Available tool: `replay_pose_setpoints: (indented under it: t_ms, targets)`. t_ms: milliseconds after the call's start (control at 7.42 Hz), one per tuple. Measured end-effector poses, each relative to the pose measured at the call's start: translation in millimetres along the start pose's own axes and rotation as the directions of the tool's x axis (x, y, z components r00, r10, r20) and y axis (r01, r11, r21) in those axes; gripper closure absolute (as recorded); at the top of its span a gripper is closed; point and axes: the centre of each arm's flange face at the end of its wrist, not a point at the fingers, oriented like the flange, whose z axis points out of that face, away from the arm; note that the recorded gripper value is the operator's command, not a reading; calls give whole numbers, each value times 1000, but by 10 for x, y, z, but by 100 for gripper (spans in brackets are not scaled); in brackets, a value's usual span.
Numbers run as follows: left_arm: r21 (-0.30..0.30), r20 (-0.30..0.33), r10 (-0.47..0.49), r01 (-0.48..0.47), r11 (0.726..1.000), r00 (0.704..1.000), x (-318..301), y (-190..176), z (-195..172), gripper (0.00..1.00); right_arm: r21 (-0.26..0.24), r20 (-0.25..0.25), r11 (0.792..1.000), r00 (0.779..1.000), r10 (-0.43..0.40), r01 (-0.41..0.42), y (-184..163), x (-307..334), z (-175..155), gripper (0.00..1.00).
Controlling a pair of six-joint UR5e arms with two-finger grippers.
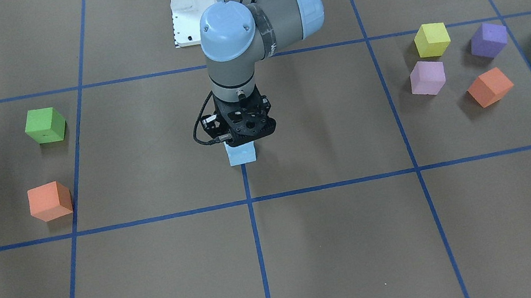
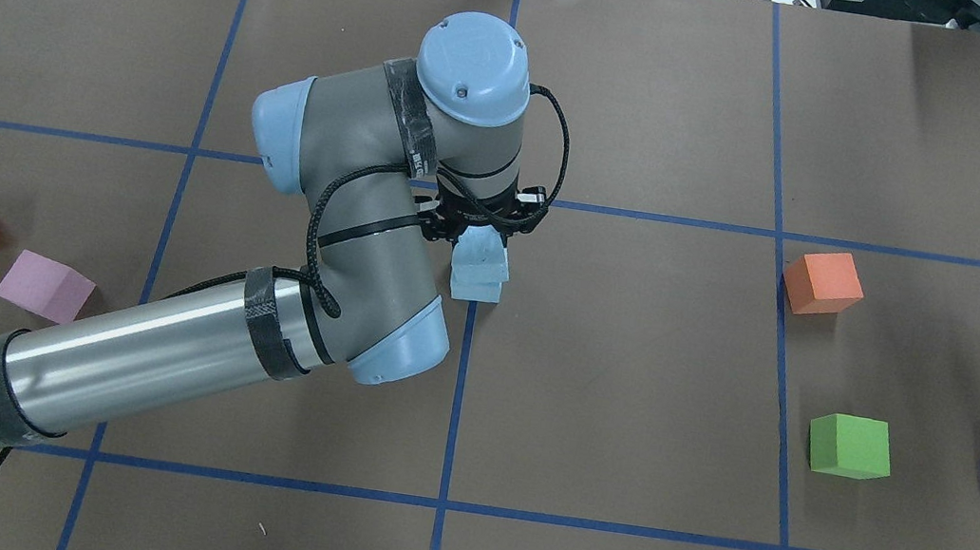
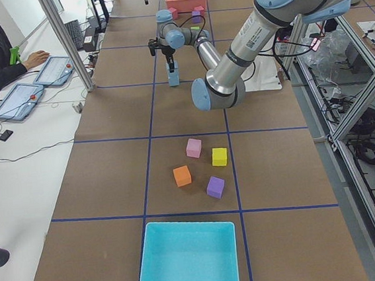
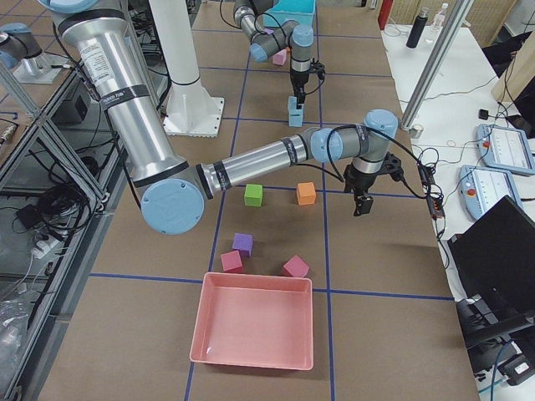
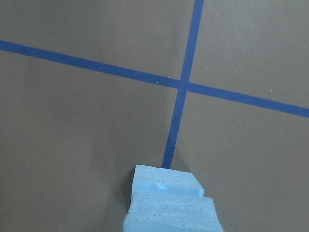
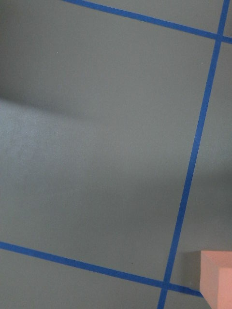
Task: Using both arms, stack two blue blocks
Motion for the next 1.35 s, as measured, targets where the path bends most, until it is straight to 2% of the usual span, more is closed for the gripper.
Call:
replay_pose_setpoints:
  t_ms: [270,674,809,1078,1348]
  targets:
    - [1,2,9,-9,1000,1000,-4,-11,3,4,0,0,1000,1000,0,0,0,-1,0,0]
    - [2,0,13,-13,1000,1000,-6,-21,-23,3,0,0,1000,1000,0,0,-7,-4,-4,0]
    - [5,-11,16,-16,1000,1000,-38,-106,-168,3,0,0,1000,1000,1,-1,-10,-3,-2,0]
    - [-5,-27,72,-72,997,997,-534,-715,-874,3,-2,0,1000,1000,6,-6,-13,8,12,0]
    - [11,-20,165,-165,986,986,-1737,-1382,-1393,3,-3,-1,1000,1000,13,-13,-17,9,23,0]
